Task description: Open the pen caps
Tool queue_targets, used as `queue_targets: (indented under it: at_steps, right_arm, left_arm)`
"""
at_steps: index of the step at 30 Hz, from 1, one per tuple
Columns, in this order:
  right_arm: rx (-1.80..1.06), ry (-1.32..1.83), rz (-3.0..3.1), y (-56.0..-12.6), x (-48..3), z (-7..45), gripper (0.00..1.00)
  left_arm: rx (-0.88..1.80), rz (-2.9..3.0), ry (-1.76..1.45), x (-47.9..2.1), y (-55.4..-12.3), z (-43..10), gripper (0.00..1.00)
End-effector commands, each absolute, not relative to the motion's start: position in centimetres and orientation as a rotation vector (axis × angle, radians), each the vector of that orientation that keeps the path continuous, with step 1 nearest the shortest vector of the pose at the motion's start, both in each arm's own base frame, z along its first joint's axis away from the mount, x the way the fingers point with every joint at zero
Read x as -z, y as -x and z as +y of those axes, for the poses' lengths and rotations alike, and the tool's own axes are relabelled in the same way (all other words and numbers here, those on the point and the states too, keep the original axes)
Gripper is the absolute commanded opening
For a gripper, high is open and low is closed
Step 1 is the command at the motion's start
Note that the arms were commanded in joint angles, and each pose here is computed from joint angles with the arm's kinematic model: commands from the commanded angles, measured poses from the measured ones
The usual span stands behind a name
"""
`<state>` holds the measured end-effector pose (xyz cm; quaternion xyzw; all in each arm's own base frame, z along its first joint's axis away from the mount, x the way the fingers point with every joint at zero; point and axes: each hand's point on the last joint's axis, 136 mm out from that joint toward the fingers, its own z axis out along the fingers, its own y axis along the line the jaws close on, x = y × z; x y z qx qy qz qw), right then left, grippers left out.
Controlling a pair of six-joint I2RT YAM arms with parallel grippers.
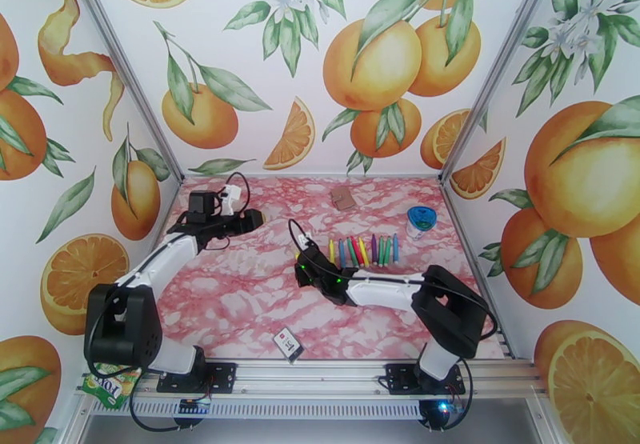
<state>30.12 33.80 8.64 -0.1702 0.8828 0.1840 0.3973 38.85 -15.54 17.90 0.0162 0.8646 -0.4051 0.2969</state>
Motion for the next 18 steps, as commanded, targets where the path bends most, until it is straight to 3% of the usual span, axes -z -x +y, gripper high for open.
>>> queue_targets:
  at_steps: [1,18]
  right_arm:
    - [-0.558,0.427,2.126,-30.5,-11.6,34.7,0.10]
    - [-0.605,0.443,2.028,-30.7,-14.6,35.2,0.09]
  left_arm:
    - [1.157,2.256,-0.103,-18.7,-39.0,-17.7,0.73]
    - [1.282,2.292,-0.257,-17.8,-37.4,-24.0,0.66]
